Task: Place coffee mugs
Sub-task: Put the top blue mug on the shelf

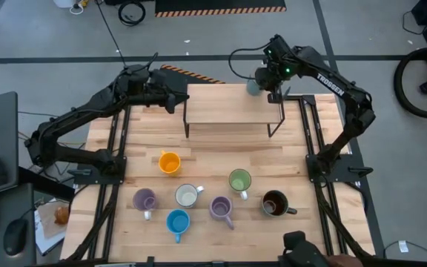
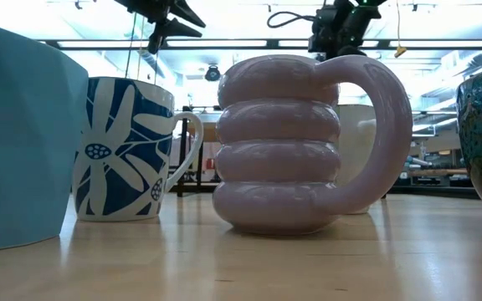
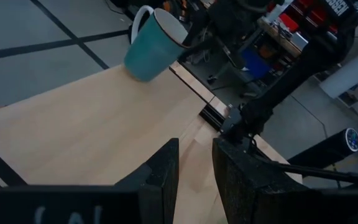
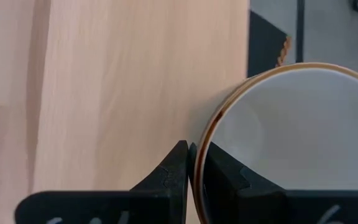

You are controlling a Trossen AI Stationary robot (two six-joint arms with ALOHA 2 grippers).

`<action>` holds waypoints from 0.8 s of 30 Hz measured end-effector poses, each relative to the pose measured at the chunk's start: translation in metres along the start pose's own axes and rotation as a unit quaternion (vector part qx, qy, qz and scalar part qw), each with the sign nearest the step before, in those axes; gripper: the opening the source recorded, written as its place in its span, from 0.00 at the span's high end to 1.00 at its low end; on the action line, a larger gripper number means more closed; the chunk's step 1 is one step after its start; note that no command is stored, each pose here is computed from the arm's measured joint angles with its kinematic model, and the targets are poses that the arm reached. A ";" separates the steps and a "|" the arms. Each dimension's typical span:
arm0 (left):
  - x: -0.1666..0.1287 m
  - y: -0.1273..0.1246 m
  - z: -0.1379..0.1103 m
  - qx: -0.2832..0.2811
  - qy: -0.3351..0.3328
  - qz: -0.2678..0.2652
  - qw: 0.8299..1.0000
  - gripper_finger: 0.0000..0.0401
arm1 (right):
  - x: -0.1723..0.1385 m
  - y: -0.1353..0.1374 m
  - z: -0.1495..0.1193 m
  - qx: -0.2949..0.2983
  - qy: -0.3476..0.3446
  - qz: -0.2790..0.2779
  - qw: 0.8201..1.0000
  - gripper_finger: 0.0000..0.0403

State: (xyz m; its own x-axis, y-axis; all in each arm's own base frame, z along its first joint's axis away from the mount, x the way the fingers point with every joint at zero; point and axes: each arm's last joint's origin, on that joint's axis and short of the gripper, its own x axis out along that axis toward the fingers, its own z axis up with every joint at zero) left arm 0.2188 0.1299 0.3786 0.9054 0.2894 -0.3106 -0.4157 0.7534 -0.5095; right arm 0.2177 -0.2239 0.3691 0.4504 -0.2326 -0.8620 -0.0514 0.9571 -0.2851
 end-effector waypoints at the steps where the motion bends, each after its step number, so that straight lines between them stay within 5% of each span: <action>1: 0.000 0.000 0.000 0.000 0.000 0.000 1.000 0.74 | -0.002 -0.001 0.001 0.000 -0.002 -0.002 1.000 0.89; 24: 0.000 -0.001 -0.001 -0.003 0.008 -0.016 1.000 0.74 | -0.015 0.022 0.002 0.059 0.025 0.100 0.993 0.89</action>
State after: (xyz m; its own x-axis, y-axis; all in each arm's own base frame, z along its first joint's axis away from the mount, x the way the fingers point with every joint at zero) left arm 0.2194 0.1285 0.3788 0.9165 0.2555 -0.3079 -0.3876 0.7579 -0.5248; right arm 0.2115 -0.1994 0.3763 0.3975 -0.0415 -0.9167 -0.0285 0.9979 -0.0575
